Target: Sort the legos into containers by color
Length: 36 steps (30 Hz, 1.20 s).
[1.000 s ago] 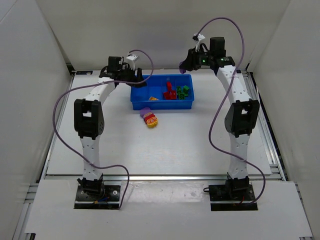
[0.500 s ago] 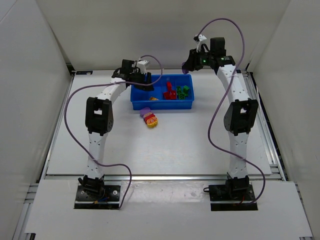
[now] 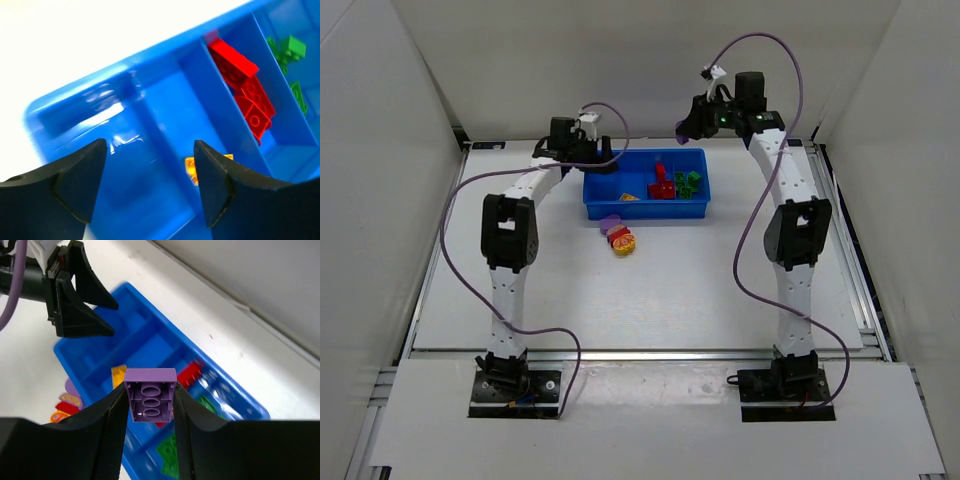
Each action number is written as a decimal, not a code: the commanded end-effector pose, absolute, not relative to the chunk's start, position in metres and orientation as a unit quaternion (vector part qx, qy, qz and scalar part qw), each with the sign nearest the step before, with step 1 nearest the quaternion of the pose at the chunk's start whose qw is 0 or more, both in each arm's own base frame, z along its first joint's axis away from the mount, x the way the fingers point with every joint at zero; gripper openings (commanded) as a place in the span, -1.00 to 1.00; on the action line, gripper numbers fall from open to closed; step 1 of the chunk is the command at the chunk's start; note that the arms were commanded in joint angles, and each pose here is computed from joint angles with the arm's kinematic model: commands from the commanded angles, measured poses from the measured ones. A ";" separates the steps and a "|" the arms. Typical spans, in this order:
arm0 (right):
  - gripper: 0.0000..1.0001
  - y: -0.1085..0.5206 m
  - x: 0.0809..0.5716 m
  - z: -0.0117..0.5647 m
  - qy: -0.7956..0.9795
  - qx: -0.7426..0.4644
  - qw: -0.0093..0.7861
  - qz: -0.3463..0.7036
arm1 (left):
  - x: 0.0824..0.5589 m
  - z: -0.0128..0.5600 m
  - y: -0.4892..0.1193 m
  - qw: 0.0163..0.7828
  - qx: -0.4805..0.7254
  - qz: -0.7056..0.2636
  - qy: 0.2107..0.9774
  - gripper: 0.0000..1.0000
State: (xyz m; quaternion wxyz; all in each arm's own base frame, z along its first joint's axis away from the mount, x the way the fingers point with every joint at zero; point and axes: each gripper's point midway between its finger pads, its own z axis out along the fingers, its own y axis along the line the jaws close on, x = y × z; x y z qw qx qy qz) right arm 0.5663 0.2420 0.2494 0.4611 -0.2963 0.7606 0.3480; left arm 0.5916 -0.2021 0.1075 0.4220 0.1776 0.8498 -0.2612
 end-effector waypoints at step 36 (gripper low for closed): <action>-0.50 0.469 0.512 0.157 0.680 -0.392 0.422 0.453 | 0.535 0.240 -0.058 0.542 0.053 -0.114 0.831 0.86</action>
